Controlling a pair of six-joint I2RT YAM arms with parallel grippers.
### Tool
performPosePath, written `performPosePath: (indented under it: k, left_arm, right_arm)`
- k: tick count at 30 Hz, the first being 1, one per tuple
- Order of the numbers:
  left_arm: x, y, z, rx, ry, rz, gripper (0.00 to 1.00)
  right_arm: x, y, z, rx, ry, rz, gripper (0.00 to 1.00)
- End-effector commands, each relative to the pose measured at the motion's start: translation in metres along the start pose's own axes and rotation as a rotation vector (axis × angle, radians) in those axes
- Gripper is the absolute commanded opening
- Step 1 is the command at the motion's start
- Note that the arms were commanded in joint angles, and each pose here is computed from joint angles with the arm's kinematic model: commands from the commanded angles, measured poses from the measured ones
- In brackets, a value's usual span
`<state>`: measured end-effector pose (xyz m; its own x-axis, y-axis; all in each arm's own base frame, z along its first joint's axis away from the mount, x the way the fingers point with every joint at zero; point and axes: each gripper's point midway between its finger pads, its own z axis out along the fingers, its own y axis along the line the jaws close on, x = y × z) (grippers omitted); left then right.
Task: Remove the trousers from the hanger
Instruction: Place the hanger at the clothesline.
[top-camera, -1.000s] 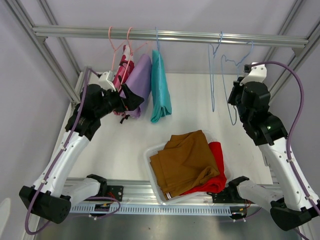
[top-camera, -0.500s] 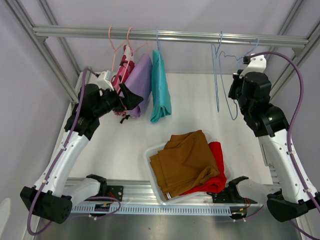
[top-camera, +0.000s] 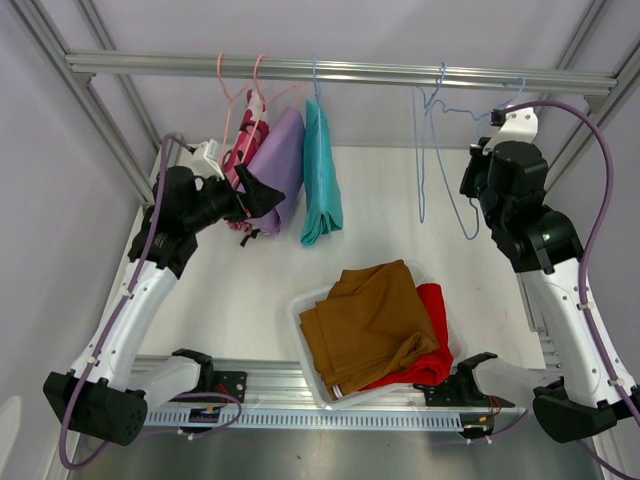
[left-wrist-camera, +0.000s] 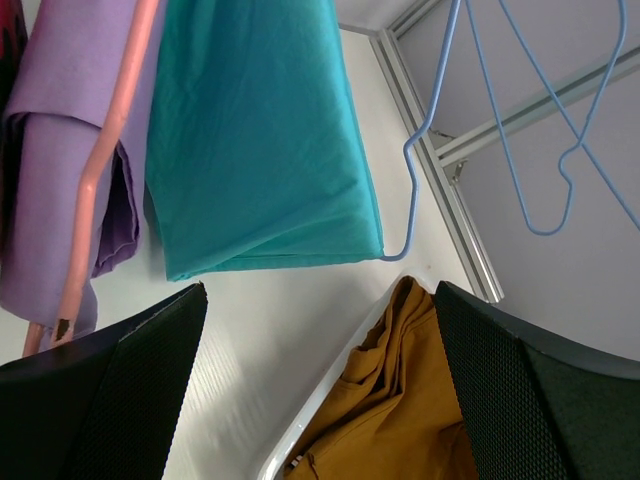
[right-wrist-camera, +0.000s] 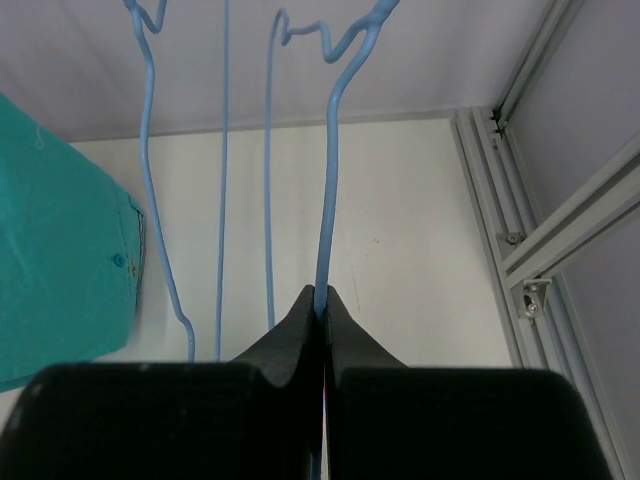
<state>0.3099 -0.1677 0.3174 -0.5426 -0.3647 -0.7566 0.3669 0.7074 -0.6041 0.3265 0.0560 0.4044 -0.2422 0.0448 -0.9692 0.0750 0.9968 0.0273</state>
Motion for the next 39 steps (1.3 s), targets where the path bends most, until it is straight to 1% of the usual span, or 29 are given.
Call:
performPosePath:
  k: [1, 6, 17, 26, 33, 34, 37, 39]
  left_arm:
    - [-0.002, -0.003, 0.000, 0.037, -0.003, -0.023, 0.99]
    - [-0.003, -0.003, 0.000, 0.038, -0.008, -0.022, 0.99]
    - [-0.002, -0.003, -0.001, 0.040, -0.006, -0.020, 0.99]
    - [-0.002, -0.005, -0.001, 0.054, -0.001, -0.029, 0.99]
    - [-0.001, -0.004, -0.002, 0.049, 0.000, -0.031, 0.99]
    - [-0.001, -0.004, -0.001, 0.051, 0.001, -0.031, 0.99]
    - [-0.002, -0.006, -0.002, 0.056, -0.002, -0.030, 0.99]
    - [-0.001, -0.004, -0.001, 0.055, 0.003, -0.035, 0.99]
  right_arm:
    - [-0.061, -0.006, -0.020, -0.016, -0.206, 0.048, 0.00]
    - [-0.072, -0.013, -0.035, -0.012, -0.229, 0.054, 0.00]
    - [-0.070, -0.016, -0.041, -0.008, -0.221, 0.049, 0.00]
    - [-0.064, -0.029, -0.049, 0.037, -0.211, 0.042, 0.00]
    - [-0.034, -0.036, -0.048, 0.070, -0.173, 0.055, 0.00]
    - [-0.017, -0.035, -0.040, 0.077, -0.140, 0.044, 0.00]
    - [0.009, -0.036, -0.032, 0.088, -0.106, 0.042, 0.00]
    - [0.013, -0.036, -0.032, 0.085, -0.117, 0.049, 0.00]
